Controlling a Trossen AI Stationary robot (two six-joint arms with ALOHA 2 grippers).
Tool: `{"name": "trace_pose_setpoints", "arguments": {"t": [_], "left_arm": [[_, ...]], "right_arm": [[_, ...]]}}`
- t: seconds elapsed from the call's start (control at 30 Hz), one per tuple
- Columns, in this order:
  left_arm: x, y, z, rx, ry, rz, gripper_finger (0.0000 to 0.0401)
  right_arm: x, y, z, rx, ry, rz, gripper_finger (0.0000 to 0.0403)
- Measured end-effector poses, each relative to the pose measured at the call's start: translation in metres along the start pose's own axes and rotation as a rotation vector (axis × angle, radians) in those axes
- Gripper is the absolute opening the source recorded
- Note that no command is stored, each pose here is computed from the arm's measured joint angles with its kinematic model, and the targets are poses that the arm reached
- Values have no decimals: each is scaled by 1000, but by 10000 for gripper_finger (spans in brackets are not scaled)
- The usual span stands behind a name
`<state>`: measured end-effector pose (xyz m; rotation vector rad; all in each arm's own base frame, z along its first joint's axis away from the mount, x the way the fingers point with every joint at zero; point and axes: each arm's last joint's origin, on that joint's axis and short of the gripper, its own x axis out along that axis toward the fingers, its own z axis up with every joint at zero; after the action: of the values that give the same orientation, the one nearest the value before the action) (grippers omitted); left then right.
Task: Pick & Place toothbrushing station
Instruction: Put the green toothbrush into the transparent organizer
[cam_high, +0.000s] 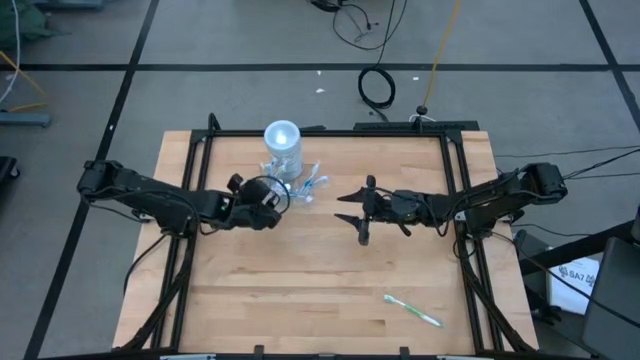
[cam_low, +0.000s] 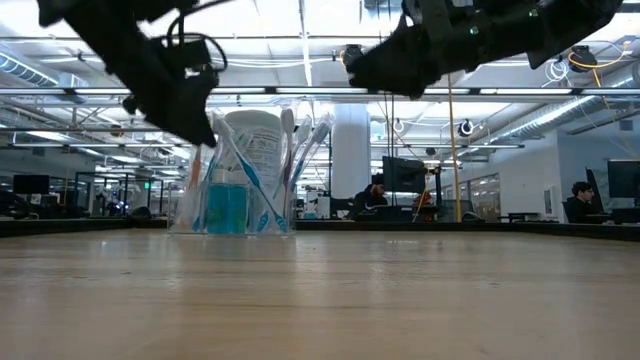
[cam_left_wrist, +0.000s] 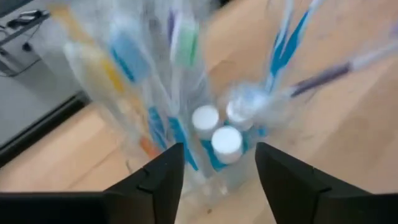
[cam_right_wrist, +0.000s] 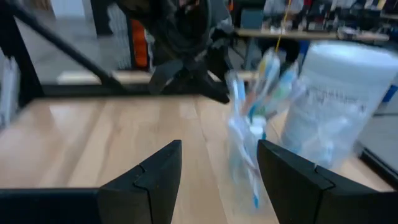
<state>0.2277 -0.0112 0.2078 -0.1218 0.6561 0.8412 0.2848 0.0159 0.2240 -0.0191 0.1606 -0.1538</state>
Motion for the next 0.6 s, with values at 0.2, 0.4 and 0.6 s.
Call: {"name": "trace_pose_setpoints", "arguments": {"t": [0.2,0.4,0.6], "left_arm": [[-24,-1,27,-66,-50,-94,205],[-31,-12,36,-36,-86,-240,189],[-37,-22,50,31,-205,-380,180]], "right_arm": [[-2,4,15,146,-149,25,201],[-7,23,18,149,-177,114,201],[-20,51,27,171,-267,223,201]]}}
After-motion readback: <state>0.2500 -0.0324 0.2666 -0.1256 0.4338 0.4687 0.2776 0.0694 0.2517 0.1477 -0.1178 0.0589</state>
